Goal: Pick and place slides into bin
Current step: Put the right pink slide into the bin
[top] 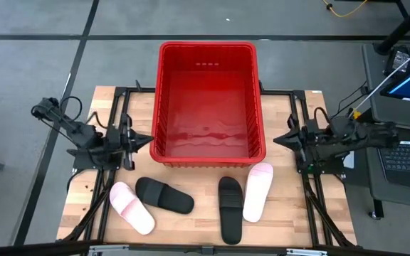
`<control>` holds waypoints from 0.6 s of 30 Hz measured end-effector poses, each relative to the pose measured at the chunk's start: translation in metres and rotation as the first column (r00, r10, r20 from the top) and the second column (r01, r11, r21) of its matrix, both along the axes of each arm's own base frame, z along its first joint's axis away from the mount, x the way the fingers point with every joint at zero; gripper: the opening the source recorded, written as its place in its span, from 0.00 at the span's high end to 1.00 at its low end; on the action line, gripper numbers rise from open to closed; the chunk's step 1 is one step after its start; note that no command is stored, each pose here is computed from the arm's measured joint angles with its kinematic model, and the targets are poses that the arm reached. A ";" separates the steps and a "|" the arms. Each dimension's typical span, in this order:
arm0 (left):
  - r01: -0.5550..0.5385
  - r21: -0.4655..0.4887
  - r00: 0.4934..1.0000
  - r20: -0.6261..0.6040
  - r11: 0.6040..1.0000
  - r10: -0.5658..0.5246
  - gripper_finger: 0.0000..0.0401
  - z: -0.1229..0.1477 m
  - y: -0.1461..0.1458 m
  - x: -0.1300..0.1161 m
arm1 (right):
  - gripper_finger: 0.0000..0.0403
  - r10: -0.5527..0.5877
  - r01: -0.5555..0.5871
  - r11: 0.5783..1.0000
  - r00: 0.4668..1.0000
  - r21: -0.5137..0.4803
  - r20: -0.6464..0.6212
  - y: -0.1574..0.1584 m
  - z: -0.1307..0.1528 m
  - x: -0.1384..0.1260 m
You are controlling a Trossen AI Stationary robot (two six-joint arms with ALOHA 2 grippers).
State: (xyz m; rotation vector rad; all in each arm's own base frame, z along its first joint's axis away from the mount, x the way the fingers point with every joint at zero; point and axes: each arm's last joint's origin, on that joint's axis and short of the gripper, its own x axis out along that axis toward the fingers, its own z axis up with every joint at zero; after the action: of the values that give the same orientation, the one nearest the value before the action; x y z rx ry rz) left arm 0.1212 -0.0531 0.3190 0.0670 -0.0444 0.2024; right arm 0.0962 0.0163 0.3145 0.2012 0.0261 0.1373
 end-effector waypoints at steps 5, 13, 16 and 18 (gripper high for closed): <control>0.047 -0.027 0.997 -0.064 0.999 -0.048 1.00 0.026 -0.020 0.016 | 1.00 0.104 -0.089 0.993 0.967 0.073 -0.233 0.008 0.029 0.000; -0.025 0.019 0.993 -0.119 0.999 0.027 1.00 0.041 -0.063 0.044 | 1.00 0.226 -0.173 0.972 0.874 0.159 -0.429 0.025 0.045 0.001; -0.042 0.004 0.990 -0.131 0.999 0.042 1.00 0.040 -0.080 0.054 | 1.00 0.281 -0.229 0.959 0.852 0.170 -0.441 0.032 0.047 0.000; -0.052 -0.010 0.990 -0.134 0.999 0.051 1.00 0.040 -0.092 0.059 | 1.00 0.315 -0.245 0.947 0.839 0.209 -0.443 0.037 0.050 -0.001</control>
State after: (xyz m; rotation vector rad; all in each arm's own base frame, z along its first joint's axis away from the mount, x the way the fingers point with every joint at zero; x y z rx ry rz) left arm 0.1804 -0.1447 0.3590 0.0684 0.0922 0.2495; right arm 0.0954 0.0532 0.3642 0.3736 0.5391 0.3842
